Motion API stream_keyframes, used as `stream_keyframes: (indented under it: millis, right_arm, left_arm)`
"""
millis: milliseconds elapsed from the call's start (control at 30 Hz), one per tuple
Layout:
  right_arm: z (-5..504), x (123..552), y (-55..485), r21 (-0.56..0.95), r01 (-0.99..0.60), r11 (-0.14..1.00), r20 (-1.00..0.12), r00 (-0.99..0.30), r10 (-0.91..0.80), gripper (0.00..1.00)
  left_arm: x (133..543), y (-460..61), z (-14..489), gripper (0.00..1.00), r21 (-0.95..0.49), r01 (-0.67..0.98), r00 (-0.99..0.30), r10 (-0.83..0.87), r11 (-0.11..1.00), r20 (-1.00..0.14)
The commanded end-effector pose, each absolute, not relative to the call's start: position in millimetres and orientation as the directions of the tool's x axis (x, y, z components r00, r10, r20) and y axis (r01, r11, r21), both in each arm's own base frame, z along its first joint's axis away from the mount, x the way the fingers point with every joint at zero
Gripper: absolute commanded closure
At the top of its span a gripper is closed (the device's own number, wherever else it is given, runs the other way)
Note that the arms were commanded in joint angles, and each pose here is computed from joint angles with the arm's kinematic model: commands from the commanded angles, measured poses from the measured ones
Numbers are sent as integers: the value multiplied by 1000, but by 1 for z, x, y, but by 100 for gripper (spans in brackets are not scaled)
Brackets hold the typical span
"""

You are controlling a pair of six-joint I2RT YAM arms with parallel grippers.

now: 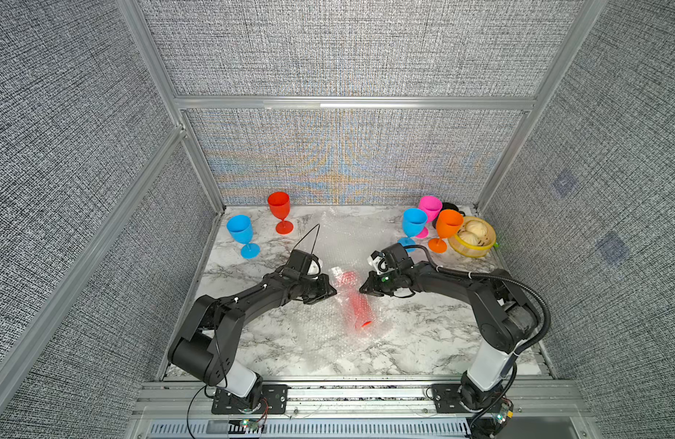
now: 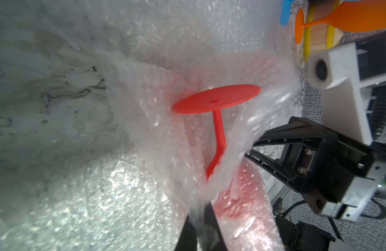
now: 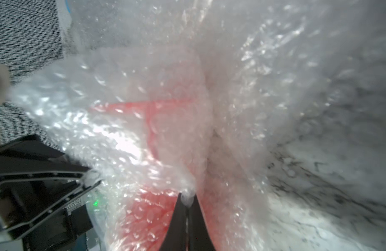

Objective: Unpack wine glasses from bubble wrap
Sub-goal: Unwrap the bubble wrap.

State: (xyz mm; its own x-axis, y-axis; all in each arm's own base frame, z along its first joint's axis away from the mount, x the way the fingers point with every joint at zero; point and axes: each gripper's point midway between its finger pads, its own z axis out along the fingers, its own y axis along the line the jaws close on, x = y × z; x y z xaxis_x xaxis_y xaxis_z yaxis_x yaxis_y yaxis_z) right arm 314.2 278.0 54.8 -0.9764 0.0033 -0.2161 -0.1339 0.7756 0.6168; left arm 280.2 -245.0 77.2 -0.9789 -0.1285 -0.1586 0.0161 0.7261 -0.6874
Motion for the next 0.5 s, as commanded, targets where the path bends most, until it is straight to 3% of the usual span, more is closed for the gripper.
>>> stream_keyframes:
  millis: [0,267,467]
  right_arm:
    - [61,311,273,555,-143,819,-245,-969,-3,100]
    - [93,309,279,462,-179,869,-372,-928,6,100]
    - [93,307,286,459,-178,871,-378,-926,10,100]
  left_arm:
    - [274,-244,85,61,-685,15,-986,-105,729,-132]
    - [249,-245,91,56,-657,-133,-989,-146,742,35]
    - [228,-252,71,55,-584,-262,-964,-184,768,191]
